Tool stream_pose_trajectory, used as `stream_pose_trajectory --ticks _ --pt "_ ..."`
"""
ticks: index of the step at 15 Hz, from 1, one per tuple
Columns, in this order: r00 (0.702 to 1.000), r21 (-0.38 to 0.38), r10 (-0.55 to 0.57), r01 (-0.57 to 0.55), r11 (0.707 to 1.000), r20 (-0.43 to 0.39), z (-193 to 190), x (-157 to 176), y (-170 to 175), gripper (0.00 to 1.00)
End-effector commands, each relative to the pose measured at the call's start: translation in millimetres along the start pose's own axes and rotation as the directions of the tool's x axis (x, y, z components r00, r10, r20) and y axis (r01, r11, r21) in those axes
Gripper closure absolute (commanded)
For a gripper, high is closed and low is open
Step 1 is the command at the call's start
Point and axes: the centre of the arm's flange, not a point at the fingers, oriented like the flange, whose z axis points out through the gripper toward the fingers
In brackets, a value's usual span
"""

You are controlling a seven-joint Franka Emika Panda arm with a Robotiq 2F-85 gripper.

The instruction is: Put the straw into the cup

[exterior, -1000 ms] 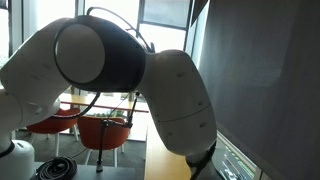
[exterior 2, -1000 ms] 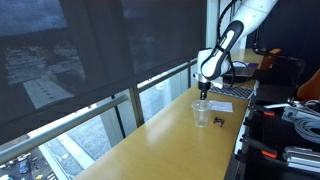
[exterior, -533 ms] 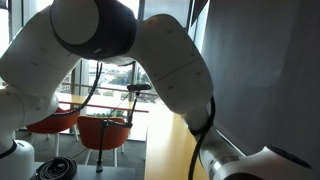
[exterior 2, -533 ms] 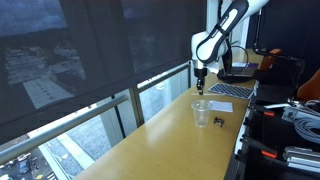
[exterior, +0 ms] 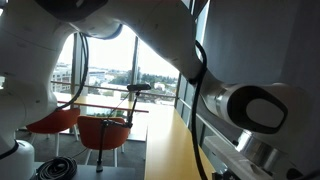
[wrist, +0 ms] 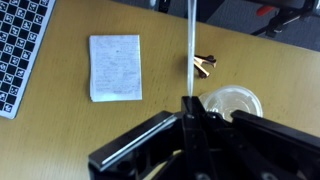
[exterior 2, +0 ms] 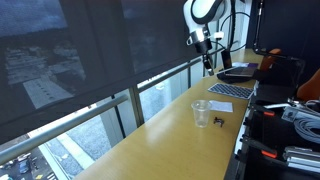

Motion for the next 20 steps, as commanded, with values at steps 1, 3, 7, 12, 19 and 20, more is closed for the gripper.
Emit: stream_pose_trajectory --ticks 1,3,7,12,19,20 --pt "0.996 0.065 -0.053 0.048 0.997 0.078 -17 -16 -12 1.0" --pt "0.99 0.11 -0.093 0.081 0.991 0.106 -15 -21 -18 1.0" --pt "0.974 0.208 -0.177 0.146 0.967 0.138 -11 -25 -37 1.0" --pt "0.961 0.249 -0.219 0.174 0.953 0.167 -8 -26 -61 1.0" --pt "0.957 0.24 -0.227 0.181 0.954 0.179 -4 -21 -71 1.0" --pt "0.957 0.238 -0.228 0.182 0.954 0.18 -4 -21 -72 1.0"
